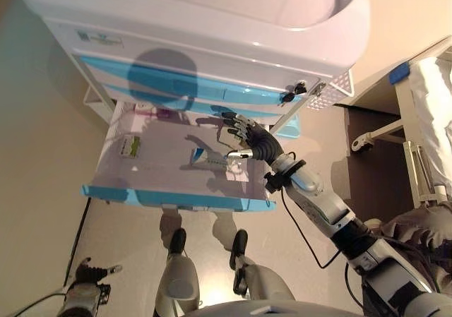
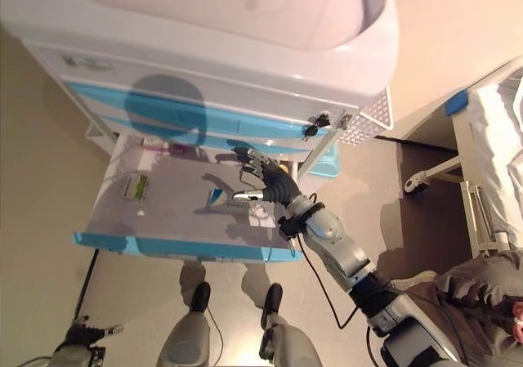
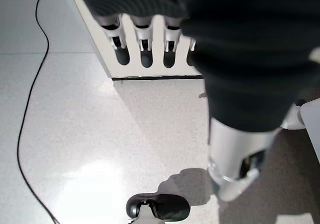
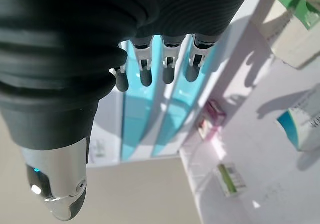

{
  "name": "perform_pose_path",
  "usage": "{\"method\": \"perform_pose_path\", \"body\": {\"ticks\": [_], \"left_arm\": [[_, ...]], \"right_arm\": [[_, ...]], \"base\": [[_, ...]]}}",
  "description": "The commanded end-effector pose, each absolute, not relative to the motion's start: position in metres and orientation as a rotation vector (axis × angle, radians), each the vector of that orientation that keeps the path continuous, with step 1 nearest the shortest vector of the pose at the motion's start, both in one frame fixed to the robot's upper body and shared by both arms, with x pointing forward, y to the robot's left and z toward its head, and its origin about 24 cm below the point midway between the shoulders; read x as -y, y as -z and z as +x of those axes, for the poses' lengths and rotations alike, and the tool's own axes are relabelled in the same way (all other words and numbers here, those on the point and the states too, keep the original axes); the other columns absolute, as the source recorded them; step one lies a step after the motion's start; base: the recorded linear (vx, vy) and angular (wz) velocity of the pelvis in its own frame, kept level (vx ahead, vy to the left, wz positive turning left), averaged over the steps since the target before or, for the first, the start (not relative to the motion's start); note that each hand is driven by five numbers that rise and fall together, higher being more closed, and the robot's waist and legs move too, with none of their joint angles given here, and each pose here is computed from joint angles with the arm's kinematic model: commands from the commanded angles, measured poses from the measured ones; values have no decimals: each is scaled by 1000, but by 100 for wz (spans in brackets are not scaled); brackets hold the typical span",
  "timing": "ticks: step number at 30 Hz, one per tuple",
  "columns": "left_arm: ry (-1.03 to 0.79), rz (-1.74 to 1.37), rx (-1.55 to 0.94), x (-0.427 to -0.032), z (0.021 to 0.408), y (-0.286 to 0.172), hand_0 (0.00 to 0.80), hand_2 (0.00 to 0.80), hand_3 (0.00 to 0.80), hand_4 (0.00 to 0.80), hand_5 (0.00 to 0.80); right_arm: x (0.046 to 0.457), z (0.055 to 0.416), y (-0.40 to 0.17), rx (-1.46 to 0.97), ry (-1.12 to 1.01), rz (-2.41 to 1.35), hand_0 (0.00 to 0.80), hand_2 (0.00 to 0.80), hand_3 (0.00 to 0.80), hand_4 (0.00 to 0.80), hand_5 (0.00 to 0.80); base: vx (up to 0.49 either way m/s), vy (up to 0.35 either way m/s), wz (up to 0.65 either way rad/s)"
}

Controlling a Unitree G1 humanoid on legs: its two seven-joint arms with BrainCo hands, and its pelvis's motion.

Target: Open the drawer and pick up the medicine

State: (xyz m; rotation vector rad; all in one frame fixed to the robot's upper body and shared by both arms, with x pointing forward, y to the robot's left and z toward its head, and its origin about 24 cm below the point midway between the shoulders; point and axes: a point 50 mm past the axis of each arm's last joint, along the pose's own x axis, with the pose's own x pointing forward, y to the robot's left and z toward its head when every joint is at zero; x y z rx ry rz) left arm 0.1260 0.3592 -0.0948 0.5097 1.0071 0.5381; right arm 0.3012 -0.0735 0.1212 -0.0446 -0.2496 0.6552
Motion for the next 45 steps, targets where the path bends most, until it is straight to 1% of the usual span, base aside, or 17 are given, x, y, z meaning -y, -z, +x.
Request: {"method": "perform_pose_path", "body": {"ticks": [1, 11, 16, 25, 35, 45], "left_arm": [[-615, 546, -1014, -376, 118, 86, 0, 0, 0, 0, 0], [-572, 588, -961, -369, 134, 84, 0, 0, 0, 0, 0], [-548, 601, -934, -363, 144, 83, 0, 0, 0, 0, 0], [-523, 606, -935, -352, 151, 88, 0, 0, 0, 0, 0], [-500, 608, -914, -342, 158, 90, 0, 0, 0, 0, 0], [-480, 620, -901, -338, 164, 90, 0, 0, 0, 0, 0]], "right_arm": [[56, 299, -147, 383, -693, 4, 0, 0, 0, 0, 0], [57, 317, -159, 498, -559, -319, 0, 0, 0, 0, 0], [59, 323, -167, 542, -514, -422, 0, 0, 0, 0, 0], [58, 332, -172, 590, -426, -589, 0, 0, 0, 0, 0], [57, 346, -172, 600, -357, -813, 0, 0, 0, 0, 0], [60, 367, -173, 573, -283, -1021, 0, 0, 0, 0, 0]], "base": [[-24, -18, 16], [-16, -8, 10], [-25, -1, 14], [-6, 5, 12], [11, -7, 3], [2, -1, 1]]}}
